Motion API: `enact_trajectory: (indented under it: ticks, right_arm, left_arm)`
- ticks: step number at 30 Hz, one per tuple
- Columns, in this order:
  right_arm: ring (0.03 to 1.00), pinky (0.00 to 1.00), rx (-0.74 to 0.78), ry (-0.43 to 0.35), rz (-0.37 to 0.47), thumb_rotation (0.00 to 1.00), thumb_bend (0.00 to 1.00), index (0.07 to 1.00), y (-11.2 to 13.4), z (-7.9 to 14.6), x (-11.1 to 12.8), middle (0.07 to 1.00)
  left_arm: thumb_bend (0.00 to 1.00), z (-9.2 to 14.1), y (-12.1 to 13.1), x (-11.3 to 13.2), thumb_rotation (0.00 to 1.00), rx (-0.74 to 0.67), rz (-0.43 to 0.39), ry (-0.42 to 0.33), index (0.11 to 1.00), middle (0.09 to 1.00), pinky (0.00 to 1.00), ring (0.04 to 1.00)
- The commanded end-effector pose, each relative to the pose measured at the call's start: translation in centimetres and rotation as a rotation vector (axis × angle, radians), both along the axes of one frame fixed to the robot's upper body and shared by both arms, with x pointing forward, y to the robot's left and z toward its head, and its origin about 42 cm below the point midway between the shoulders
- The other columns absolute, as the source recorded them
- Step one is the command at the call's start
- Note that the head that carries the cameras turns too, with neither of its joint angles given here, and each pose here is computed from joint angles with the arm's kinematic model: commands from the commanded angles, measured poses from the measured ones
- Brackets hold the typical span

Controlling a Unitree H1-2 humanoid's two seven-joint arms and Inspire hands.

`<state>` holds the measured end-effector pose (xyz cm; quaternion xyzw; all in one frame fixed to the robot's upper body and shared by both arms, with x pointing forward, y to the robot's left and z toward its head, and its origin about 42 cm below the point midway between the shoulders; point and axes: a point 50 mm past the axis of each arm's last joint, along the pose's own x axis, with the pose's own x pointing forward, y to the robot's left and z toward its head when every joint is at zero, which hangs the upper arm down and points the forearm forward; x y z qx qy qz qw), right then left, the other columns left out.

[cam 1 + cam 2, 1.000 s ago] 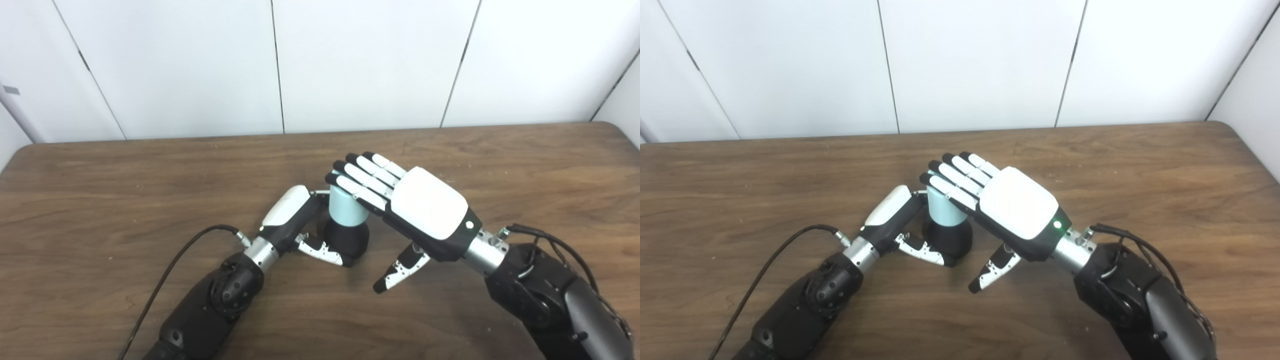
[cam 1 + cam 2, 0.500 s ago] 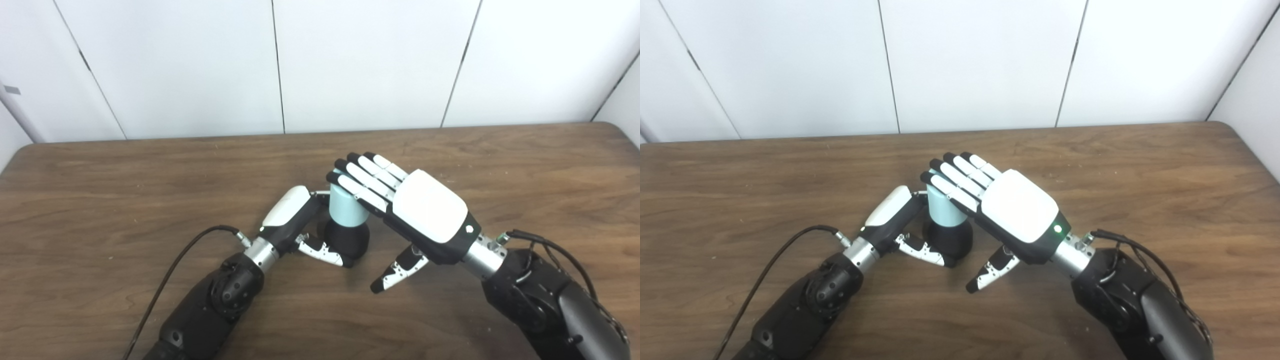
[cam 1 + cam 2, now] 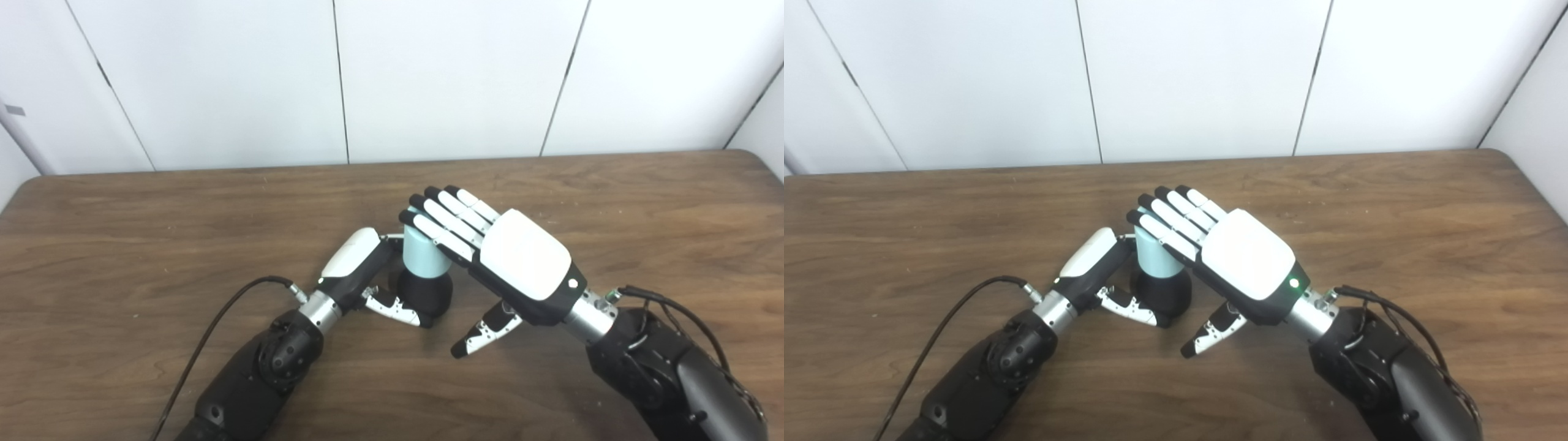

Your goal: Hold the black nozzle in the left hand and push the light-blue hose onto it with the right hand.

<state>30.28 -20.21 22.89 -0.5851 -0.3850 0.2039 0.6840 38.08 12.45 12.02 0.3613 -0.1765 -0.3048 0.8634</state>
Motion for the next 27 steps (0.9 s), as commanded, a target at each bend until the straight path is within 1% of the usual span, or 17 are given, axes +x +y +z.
enact_trajectory:
  ticks: [1, 6, 13, 19, 23, 27]
  right_arm:
    - [1.000, 0.98, -0.131, 0.103, 0.024, 0.36, 0.83, 1.000, -0.3, -2.0, -0.1, 1.000]
    - [1.000, 0.98, -0.126, 0.153, 0.023, 0.37, 0.84, 1.000, -0.2, -1.8, 0.0, 1.000]
    - [0.995, 0.99, -0.140, 0.201, 0.031, 0.38, 0.84, 0.997, -0.2, -1.4, 0.2, 0.999]
    - [0.961, 0.95, -0.165, 0.225, 0.038, 0.38, 0.84, 0.946, -0.3, -1.0, 0.5, 0.946]
    - [0.940, 0.93, -0.156, 0.242, 0.040, 0.39, 0.84, 0.932, -0.2, -0.9, 0.6, 0.921]
    - [0.920, 0.91, -0.145, 0.237, 0.036, 0.39, 0.84, 0.917, -0.1, -0.9, 0.6, 0.902]
  left_arm:
    - [0.52, -8.7, 1.9, -5.7, 0.09, 0.245, -0.040, 0.327, 0.475, 0.467, 0.76, 0.594]
    - [0.52, -8.8, 1.9, -5.7, 0.09, 0.245, -0.039, 0.328, 0.475, 0.467, 0.76, 0.593]
    - [0.52, -8.8, 1.8, -5.7, 0.09, 0.245, -0.039, 0.328, 0.475, 0.467, 0.76, 0.587]
    - [0.52, -8.7, 1.8, -5.7, 0.09, 0.244, -0.039, 0.327, 0.475, 0.466, 0.76, 0.582]
    - [0.52, -8.8, 1.8, -5.7, 0.09, 0.244, -0.039, 0.327, 0.475, 0.466, 0.76, 0.584]
    - [0.52, -8.8, 1.8, -5.6, 0.09, 0.243, -0.040, 0.327, 0.475, 0.466, 0.76, 0.589]
